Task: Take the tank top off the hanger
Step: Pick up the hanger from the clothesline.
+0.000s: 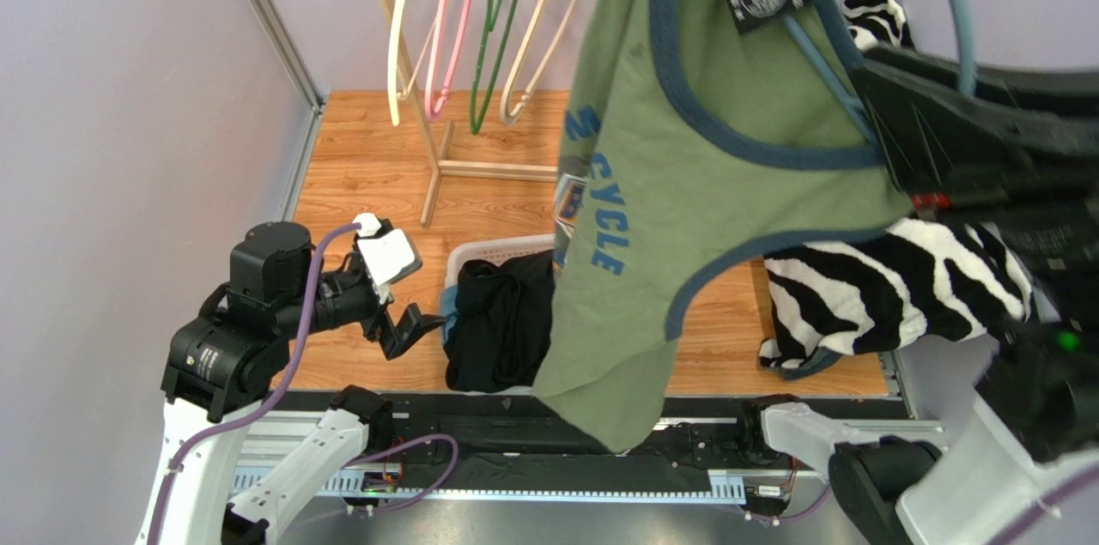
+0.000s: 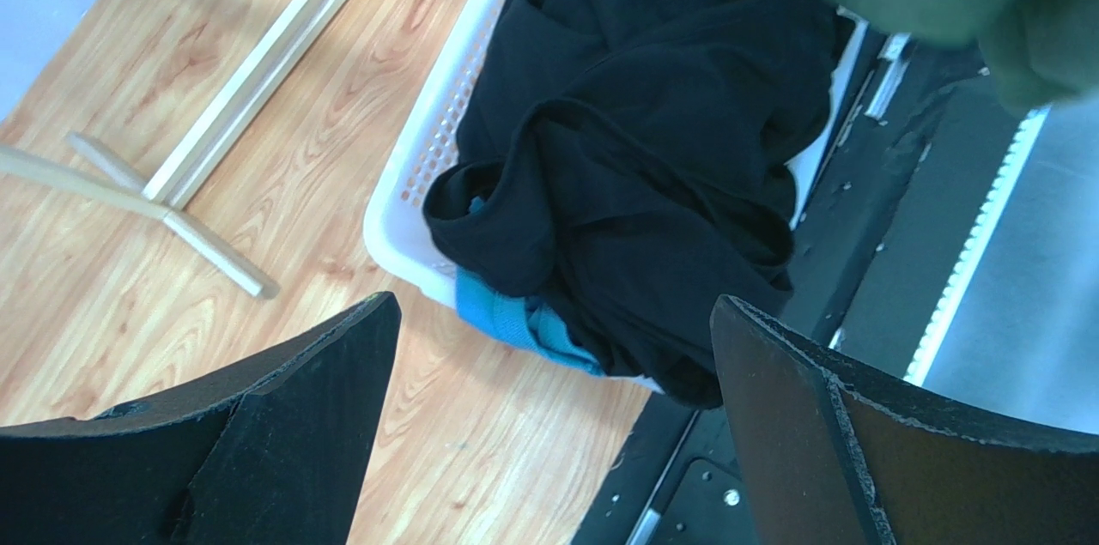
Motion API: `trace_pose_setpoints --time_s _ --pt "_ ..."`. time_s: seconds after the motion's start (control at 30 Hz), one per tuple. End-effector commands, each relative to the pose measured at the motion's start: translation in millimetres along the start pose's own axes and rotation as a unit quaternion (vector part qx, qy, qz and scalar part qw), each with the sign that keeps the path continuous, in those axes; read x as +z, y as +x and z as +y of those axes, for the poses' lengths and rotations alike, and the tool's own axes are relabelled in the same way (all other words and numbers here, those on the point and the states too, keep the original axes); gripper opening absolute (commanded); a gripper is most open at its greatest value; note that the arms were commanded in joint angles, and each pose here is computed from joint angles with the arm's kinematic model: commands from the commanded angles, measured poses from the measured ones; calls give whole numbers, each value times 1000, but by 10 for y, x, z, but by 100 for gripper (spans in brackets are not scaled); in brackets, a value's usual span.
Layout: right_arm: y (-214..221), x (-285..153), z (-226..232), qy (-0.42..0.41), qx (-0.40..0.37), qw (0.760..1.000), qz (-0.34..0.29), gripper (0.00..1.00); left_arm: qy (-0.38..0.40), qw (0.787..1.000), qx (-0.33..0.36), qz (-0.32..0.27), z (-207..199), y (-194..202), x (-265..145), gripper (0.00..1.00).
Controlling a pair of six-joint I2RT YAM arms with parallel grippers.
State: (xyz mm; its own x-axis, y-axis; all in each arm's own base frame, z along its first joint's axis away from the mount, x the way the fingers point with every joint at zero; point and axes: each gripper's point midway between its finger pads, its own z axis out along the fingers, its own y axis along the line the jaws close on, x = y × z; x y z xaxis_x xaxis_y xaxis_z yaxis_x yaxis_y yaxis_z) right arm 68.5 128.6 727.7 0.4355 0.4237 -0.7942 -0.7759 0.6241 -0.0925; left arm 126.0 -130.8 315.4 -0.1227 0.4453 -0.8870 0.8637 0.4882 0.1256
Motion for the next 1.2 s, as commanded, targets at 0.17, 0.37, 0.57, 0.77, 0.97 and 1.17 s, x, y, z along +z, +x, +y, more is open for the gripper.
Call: trace_pose_setpoints --time_s 0.17,0.37,0.57,0.77,0.97,1.17 --pt "-144 512 -198 -62 22 996 -56 0 24 999 -21 -28 -113 -75 -18 99" --pt "9 566 -222 -85 42 995 -42 0 25 999 -25 -24 -104 -37 10 99" --pt "596 361 -102 -121 79 988 47 0 23 999 -20 -27 -87 -75 -2 99" --pt "1438 87 66 -156 113 969 157 0 1 998 29 -56 -50 -414 -240 99" --pt "2204 -139 305 -183 138 938 259 0 -71 985 103 -115 -45 -948 -814 99" --pt "2784 -267 427 -177 122 923 321 0 -111 965 148 -185 -184 -1332 -1273 99"
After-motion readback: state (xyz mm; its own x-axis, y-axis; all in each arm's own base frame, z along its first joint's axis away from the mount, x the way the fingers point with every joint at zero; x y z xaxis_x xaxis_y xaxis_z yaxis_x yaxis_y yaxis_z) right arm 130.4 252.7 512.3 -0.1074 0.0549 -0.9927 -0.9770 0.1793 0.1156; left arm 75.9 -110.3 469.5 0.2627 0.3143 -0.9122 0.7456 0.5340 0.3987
